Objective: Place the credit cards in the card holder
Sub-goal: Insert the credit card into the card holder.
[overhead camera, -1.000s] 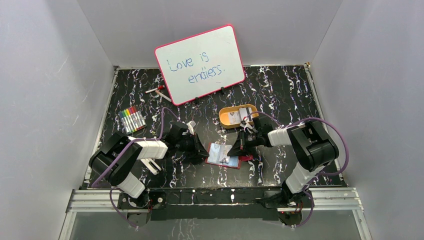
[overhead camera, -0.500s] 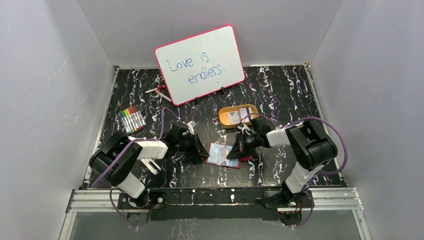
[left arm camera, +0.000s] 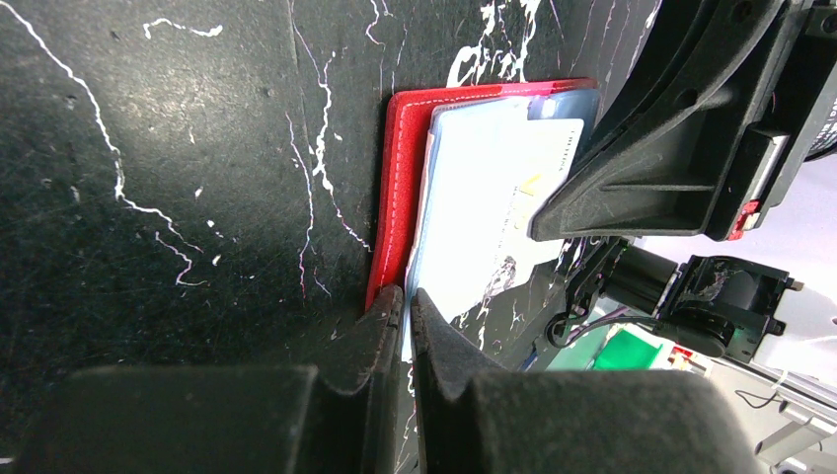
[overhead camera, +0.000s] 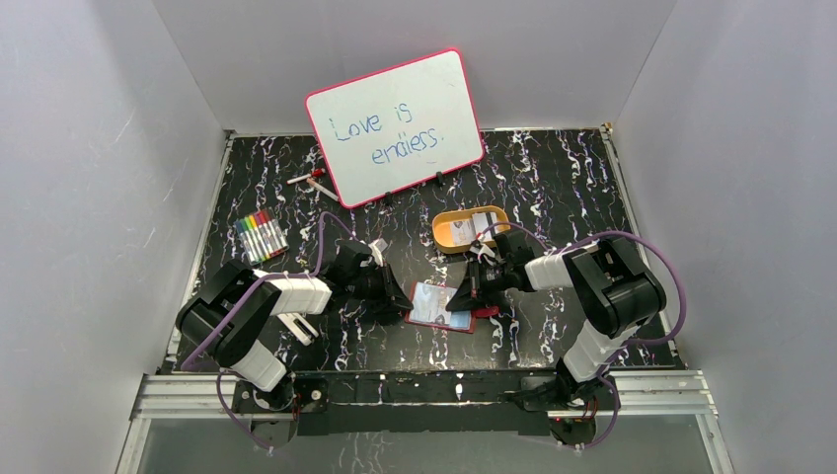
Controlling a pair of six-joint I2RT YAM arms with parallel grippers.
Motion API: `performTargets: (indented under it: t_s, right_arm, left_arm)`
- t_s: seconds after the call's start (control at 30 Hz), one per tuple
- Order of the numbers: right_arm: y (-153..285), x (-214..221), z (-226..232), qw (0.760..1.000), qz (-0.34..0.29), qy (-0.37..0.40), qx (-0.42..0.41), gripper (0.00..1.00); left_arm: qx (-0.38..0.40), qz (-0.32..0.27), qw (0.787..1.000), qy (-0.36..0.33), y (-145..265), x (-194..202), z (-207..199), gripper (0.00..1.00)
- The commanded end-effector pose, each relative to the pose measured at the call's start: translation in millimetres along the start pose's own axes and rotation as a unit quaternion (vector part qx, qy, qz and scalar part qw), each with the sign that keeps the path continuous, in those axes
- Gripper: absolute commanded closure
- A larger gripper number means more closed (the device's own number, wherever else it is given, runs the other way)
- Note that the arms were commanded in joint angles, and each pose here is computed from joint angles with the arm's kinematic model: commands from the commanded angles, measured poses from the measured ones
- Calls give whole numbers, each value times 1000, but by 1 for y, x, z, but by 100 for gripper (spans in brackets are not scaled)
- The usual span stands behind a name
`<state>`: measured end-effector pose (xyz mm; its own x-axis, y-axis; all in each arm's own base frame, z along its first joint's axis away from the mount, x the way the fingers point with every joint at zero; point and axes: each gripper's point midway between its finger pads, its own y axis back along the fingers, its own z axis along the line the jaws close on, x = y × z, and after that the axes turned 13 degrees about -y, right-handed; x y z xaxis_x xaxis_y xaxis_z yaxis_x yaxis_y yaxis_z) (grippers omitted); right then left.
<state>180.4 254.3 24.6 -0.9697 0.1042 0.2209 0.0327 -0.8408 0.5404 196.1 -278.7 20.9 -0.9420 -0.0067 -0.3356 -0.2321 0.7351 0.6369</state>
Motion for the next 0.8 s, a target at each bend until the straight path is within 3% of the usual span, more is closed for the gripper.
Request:
performTargets:
  t_s: [0.0, 0.67, 0.77]
  right_arm:
    - [-2, -19, 1, 999, -43, 17, 16, 100]
    - [-25, -7, 21, 999, -6, 35, -3, 100]
    - [-23, -4, 22, 999, -9, 34, -3, 78]
  left_arm:
    - [-9, 11, 1000, -2, -1, 6, 3, 94]
    - [-5, 13, 1000, -2, -2, 8, 2, 94]
    - [-6, 12, 1000, -3, -1, 7, 2, 93]
